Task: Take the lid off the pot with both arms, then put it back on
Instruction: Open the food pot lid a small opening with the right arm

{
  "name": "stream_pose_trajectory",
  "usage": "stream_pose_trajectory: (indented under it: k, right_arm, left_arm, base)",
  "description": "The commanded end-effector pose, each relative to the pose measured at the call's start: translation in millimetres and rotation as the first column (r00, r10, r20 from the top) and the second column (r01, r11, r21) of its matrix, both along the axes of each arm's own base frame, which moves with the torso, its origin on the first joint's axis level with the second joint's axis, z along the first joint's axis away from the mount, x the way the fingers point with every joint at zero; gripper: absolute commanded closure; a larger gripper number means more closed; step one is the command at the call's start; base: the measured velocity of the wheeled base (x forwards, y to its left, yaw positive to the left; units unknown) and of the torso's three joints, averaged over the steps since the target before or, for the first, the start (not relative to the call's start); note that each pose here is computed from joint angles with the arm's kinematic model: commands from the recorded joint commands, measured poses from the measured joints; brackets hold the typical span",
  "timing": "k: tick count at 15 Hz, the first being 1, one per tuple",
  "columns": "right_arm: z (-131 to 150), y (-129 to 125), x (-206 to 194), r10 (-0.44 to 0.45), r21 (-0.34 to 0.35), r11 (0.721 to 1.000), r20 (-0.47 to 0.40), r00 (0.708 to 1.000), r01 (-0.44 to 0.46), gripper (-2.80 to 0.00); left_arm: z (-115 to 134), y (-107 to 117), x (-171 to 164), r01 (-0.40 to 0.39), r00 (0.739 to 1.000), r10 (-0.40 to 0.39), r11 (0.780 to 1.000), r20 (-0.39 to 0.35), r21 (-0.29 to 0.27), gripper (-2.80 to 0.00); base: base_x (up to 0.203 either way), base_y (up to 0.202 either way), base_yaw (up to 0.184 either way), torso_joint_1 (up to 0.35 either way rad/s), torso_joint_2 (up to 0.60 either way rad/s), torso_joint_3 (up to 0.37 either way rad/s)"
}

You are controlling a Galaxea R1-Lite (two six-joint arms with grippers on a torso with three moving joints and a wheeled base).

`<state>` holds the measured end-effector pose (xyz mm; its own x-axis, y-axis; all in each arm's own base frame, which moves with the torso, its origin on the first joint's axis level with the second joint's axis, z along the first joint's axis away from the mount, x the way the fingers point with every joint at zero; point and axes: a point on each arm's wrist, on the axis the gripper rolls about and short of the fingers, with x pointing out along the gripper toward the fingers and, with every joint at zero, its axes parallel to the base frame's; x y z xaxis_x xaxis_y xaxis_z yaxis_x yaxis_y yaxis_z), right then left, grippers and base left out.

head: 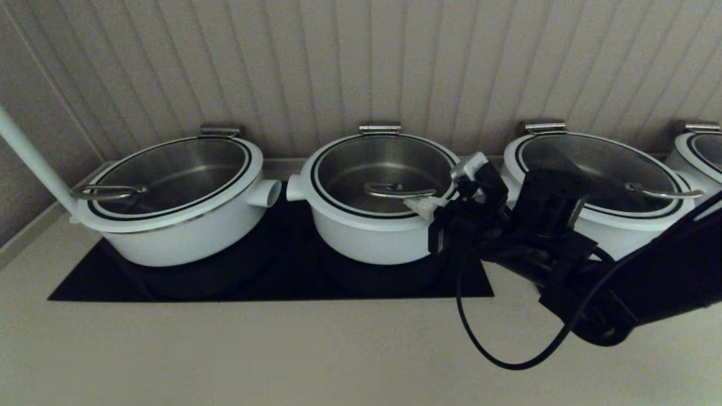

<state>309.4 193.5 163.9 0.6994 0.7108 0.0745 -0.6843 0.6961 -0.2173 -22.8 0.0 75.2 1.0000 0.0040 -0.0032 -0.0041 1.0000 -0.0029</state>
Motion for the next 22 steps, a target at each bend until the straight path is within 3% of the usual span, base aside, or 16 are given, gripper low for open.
stream_pose_trajectory:
  k: [1, 4, 18, 22]
  right_arm:
    - [4, 1, 2, 0.001, 0.010, 1.000, 0.021, 1.000, -0.001, 0.00]
    - [15, 4, 6, 0.001, 0.028, 1.000, 0.054, 0.999, -0.002, 0.00]
    - [43, 4, 6, 0.008, 0.028, 1.000, 0.055, 0.998, -0.010, 0.00]
    - [42, 5, 6, 0.008, 0.027, 1.000, 0.053, 0.999, -0.010, 0.00]
  left_arm:
    - [0, 0, 0, -0.001, 1.000, 0.001, 1.000, -0.001, 0.000, 0.00]
    - [0, 0, 0, 0.000, 1.000, 0.000, 1.000, 0.000, 0.000, 0.00]
    - [0, 0, 0, -0.001, 1.000, 0.001, 1.000, -0.001, 0.001, 0.00]
    - [0, 0, 0, 0.007, 1.000, -0.007, 0.999, 0.000, 0.052, 0.00]
  base:
    - [0.000, 0.000, 0.000, 0.000, 0.00, 0.000]
    - [0.000, 0.000, 0.000, 0.000, 0.00, 0.000]
    - [0.000, 0.000, 0.000, 0.000, 0.00, 0.000]
    - [0.000, 0.000, 0.000, 0.000, 0.00, 0.000]
